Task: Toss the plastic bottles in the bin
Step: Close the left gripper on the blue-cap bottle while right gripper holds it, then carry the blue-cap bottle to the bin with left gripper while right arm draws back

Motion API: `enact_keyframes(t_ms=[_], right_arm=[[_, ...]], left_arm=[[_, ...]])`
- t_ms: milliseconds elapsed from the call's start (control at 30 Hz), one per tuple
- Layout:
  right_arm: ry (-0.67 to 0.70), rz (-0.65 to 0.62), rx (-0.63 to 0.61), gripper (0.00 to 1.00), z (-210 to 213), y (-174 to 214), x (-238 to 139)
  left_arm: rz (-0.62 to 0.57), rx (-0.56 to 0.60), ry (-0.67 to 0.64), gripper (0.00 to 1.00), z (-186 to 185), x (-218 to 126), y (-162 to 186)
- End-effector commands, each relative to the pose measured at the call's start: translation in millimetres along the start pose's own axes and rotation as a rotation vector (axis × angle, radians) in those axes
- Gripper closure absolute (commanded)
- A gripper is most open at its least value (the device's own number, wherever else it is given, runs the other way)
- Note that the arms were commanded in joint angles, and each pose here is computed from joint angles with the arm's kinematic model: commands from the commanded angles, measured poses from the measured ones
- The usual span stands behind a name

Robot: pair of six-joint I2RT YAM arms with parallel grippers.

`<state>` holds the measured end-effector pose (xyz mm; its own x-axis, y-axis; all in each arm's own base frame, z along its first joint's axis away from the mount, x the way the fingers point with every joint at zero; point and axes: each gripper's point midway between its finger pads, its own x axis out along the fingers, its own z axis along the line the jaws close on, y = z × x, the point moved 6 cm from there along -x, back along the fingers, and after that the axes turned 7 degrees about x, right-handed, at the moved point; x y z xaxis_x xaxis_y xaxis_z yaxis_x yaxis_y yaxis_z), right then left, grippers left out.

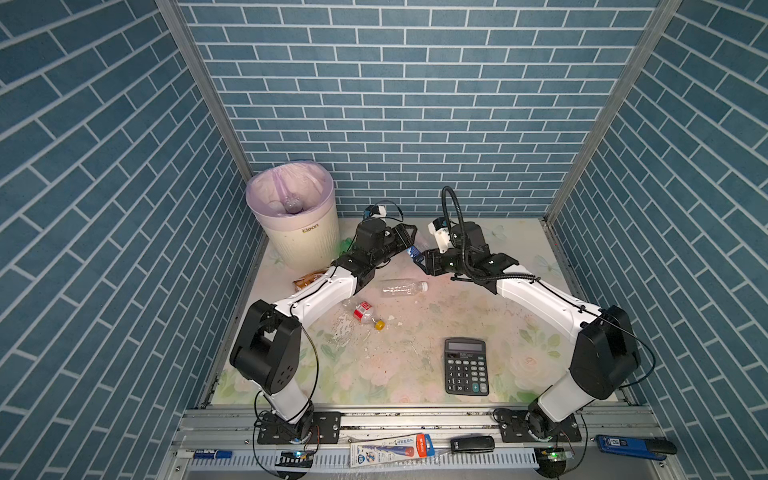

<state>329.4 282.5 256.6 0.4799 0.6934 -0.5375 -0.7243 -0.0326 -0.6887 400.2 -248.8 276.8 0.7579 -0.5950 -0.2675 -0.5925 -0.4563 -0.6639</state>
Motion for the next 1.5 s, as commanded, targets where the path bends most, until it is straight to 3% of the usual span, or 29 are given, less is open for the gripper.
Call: enact_keyframes(t_ms=[0, 467, 733, 1467], right_arm=[[-0.056, -0.029, -0.002, 0.62, 8.6, -3.6, -0.8], [-0.065, -0.047, -0.018, 0.31, 11.4, -1.3, -14.0], [-0.108, -0.079, -0.031, 0.01, 21.9, -8.8, -25.6], [-0.207, -0.168, -0.129, 0.01, 59.2, -46.3, -50.0]], left_arm=[[0.033, 0.001, -0.030, 0.47, 13.8, 4.1, 12.5], [0.032, 0.053, -0.113, 0.50, 26.3, -7.0, 8.3], [0.005, 0.107, -0.170, 0.50, 31.0, -23.3, -7.7], [-0.267, 0.421, -0.312, 0.50, -22.7, -109.8, -119.2]])
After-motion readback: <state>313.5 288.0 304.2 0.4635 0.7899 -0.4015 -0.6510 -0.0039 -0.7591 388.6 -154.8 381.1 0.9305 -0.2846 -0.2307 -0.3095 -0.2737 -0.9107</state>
